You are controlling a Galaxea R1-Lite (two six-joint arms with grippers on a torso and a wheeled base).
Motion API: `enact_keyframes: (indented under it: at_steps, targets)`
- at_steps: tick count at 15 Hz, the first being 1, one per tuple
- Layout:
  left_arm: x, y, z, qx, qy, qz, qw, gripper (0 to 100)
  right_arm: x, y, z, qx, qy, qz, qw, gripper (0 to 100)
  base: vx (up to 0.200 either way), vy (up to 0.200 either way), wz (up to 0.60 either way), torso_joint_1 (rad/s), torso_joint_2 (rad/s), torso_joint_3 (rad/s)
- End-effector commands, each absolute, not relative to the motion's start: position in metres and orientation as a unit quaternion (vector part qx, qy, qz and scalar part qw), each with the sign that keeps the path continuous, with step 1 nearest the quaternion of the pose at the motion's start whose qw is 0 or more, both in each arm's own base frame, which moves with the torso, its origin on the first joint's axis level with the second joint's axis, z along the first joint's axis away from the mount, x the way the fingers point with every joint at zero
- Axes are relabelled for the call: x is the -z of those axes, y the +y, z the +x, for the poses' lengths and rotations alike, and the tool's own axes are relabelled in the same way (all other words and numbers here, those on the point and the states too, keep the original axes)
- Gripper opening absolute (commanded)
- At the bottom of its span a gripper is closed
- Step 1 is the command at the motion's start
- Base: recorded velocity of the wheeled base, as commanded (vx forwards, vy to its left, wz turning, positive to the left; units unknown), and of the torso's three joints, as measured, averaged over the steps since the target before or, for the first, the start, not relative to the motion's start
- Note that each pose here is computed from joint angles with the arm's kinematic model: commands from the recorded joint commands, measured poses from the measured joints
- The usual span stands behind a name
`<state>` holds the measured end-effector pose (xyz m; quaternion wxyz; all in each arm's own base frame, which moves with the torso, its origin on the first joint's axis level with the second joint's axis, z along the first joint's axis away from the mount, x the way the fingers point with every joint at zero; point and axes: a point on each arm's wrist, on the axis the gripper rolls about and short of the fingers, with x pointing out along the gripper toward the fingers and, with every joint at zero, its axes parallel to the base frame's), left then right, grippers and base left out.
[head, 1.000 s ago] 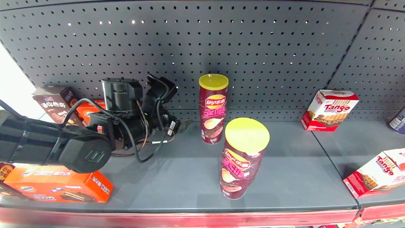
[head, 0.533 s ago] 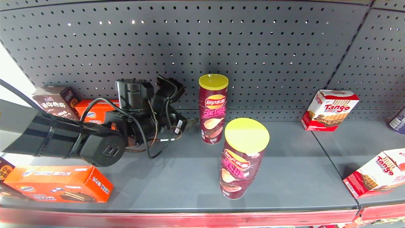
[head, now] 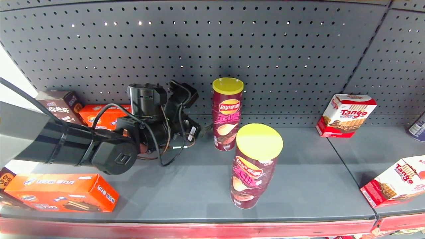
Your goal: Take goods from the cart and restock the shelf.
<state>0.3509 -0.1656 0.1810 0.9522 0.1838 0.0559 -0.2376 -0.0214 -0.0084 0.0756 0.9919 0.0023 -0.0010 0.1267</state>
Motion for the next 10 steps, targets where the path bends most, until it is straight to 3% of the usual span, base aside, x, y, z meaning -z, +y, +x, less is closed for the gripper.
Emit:
enact_keyframes:
  at_steps: [1, 3, 8, 10]
  targets:
    - [-0.178, -0.166, 0.351, 0.237, 0.060, 0.184, 0.952, 100, -0.076, -0.008, -0.021, -0.127, 0.000, 0.002, 0.992, 100, 0.000, 0.000, 0.00, 0.000, 0.00, 0.000]
    - [-0.183, -0.162, 0.348, 0.232, 0.056, 0.182, 0.954, 100, -0.076, -0.008, -0.021, -0.127, 0.000, 0.002, 0.992, 100, 0.000, 0.000, 0.00, 0.000, 0.00, 0.000]
    - [-0.236, -0.144, 0.317, 0.196, -0.006, 0.168, 0.966, 100, -0.076, -0.008, -0.021, -0.127, 0.000, 0.002, 0.992, 100, 0.000, 0.000, 0.00, 0.000, 0.00, 0.000]
    - [-0.246, -0.131, 0.303, 0.170, -0.012, 0.160, 0.972, 100, -0.076, -0.008, -0.021, -0.127, -0.001, 0.002, 0.992, 100, 0.000, 0.000, 0.00, 0.000, 0.00, 0.000]
